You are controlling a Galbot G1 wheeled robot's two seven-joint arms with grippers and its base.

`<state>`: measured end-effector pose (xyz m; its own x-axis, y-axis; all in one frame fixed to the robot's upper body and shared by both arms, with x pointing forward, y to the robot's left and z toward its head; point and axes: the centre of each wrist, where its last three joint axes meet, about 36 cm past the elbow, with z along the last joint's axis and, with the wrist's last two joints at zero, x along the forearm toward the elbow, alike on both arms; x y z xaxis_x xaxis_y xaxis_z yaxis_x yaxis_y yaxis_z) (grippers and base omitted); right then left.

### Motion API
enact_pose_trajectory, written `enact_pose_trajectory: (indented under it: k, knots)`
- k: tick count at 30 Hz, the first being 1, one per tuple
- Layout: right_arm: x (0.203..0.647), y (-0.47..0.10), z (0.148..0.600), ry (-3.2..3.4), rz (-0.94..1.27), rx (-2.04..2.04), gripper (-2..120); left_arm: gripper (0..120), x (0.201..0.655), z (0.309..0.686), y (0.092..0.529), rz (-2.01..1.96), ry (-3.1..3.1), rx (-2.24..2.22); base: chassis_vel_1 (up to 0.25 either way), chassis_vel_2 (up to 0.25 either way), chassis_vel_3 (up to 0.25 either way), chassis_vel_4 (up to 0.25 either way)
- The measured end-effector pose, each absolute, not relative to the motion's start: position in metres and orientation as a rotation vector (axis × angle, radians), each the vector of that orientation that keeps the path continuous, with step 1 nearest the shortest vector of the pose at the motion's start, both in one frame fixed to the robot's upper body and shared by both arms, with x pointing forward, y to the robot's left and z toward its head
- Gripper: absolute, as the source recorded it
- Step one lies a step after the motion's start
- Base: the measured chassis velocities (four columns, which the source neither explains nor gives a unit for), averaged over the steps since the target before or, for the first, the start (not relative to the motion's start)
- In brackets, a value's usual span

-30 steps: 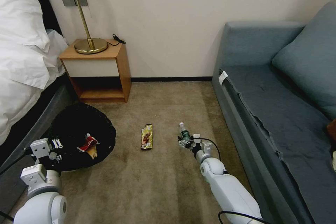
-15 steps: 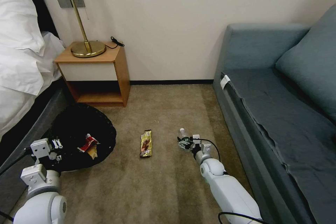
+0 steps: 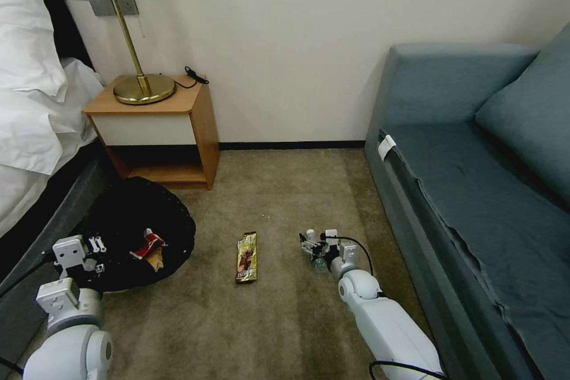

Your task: Pick up the trash bin, then pick up the garbage on the floor and place it into the trash bin.

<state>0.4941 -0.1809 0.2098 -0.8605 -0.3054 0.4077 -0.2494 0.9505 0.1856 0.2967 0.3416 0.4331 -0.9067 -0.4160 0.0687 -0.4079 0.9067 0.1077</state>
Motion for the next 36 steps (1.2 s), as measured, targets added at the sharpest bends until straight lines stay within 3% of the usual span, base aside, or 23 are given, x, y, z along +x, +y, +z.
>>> enact_pose_trajectory:
  k: [20, 36]
  knots:
    - [0.487, -0.181, 0.204, -2.629, -0.119, 0.432, 100, 5, 0.298, 0.430, 0.341, -0.128, -2.977, 0.646, -0.082, 0.097, 0.088, -0.092]
    - [0.469, -0.173, 0.249, -2.480, 0.054, 0.597, 100, 5, 0.301, 0.430, 0.347, -0.127, -2.976, 0.651, -0.021, 0.024, 0.022, -0.024]
